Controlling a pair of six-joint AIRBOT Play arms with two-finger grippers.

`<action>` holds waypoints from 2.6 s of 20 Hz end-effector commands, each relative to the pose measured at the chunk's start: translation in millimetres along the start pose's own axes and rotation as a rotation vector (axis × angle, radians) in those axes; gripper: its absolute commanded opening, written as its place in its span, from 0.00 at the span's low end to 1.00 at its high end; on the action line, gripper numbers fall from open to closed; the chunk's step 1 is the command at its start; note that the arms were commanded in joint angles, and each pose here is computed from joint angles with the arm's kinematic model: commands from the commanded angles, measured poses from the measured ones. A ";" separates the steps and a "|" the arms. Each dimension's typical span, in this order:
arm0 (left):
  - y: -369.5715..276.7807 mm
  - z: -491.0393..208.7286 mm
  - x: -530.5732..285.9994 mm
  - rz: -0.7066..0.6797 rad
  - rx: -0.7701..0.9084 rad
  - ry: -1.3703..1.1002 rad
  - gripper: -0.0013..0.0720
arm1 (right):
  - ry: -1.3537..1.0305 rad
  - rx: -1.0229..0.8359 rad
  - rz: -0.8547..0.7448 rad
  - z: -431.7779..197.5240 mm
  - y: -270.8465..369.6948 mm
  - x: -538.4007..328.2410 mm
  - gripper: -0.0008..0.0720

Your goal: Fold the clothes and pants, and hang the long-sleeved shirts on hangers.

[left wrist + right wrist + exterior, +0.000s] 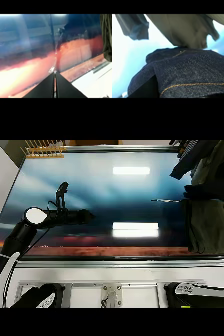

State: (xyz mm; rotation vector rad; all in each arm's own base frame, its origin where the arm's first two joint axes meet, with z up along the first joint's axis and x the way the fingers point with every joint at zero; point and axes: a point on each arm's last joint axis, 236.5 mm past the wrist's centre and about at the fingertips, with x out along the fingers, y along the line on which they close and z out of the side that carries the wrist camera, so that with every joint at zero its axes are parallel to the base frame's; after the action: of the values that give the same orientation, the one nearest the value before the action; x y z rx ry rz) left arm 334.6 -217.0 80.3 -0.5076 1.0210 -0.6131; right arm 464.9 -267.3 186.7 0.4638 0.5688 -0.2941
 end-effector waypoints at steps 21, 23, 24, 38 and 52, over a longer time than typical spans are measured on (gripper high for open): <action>-4.3 -24.6 -1.1 -0.018 0.002 0.104 0.04 | 0.604 -0.004 -0.473 -211.2 -120.6 -43.7 0.59; -4.3 -24.4 -1.1 -0.018 0.002 0.103 0.04 | 0.642 0.005 -0.473 -218.3 -118.9 -49.6 0.81; -4.0 -23.8 -1.1 -0.017 0.002 0.101 0.04 | 0.645 0.007 -0.473 -216.9 -116.9 -53.3 0.82; -4.3 -23.6 -1.1 -0.018 0.001 0.100 0.04 | 0.398 -0.397 0.272 -243.8 207.4 -131.4 0.80; -4.3 -23.6 -1.1 -0.018 0.000 0.100 0.04 | 0.512 -0.513 0.365 -292.2 239.5 -145.3 0.03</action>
State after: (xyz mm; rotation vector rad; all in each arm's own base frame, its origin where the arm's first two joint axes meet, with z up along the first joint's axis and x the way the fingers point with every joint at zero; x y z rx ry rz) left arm 312.1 -221.7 73.6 -0.4925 1.1121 -0.6587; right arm 312.6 101.4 134.3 0.1316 1.0015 0.3248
